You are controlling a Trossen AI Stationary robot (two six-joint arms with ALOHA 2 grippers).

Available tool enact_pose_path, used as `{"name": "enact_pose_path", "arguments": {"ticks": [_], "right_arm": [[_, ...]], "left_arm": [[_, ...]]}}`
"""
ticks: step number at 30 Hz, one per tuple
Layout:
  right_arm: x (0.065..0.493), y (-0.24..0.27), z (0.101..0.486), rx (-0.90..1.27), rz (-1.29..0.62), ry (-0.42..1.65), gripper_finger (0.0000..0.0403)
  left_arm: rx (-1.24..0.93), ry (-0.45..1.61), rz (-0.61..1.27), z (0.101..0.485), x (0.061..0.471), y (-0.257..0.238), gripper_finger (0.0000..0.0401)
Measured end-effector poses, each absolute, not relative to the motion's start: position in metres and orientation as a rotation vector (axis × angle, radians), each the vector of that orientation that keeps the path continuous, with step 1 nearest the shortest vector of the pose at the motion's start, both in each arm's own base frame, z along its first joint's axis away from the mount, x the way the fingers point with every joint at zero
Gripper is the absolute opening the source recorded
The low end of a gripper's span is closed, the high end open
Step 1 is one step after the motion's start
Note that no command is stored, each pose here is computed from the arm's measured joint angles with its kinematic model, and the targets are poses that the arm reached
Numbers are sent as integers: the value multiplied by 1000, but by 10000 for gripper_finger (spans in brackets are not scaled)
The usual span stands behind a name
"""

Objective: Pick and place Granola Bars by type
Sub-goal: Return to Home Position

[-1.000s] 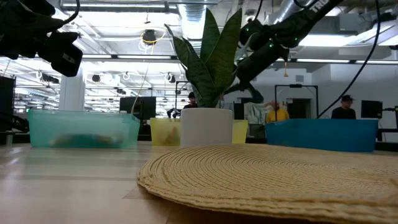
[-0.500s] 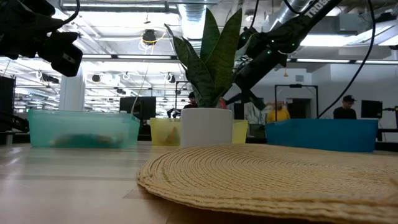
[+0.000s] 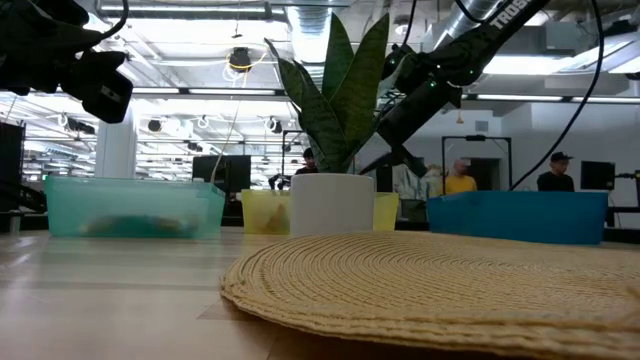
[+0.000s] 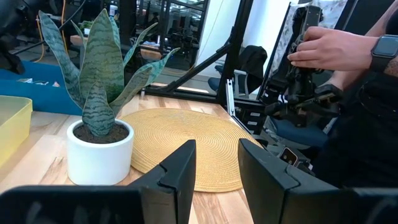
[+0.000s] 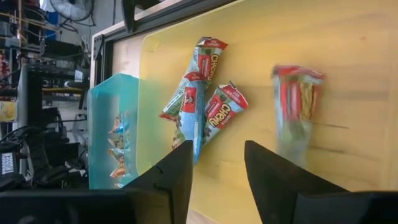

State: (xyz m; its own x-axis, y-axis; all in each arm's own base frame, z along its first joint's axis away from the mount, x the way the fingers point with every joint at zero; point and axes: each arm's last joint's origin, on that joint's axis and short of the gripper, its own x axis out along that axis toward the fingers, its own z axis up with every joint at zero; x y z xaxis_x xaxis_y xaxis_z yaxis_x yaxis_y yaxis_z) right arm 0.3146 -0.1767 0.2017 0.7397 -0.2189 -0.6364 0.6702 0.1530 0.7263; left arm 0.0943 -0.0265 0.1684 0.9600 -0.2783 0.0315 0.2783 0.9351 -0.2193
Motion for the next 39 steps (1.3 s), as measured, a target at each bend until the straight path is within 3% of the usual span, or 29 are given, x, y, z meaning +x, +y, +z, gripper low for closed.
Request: {"name": "enact_pose_path", "arguments": {"ticks": [10, 23, 31, 39], "right_arm": [[317, -174, 207, 1167, -610, 427, 164], [289, -149, 284, 748, -417, 329, 162], [247, -98, 311, 413, -294, 278, 157], [203, -36, 298, 110, -149, 265, 154]], "left_arm": [[-224, 0, -284, 168, 94, -26, 112], [-224, 0, -285, 168, 94, -27, 112], [-224, 0, -284, 168, 94, -26, 112], [-224, 0, -284, 168, 94, -26, 112]]}}
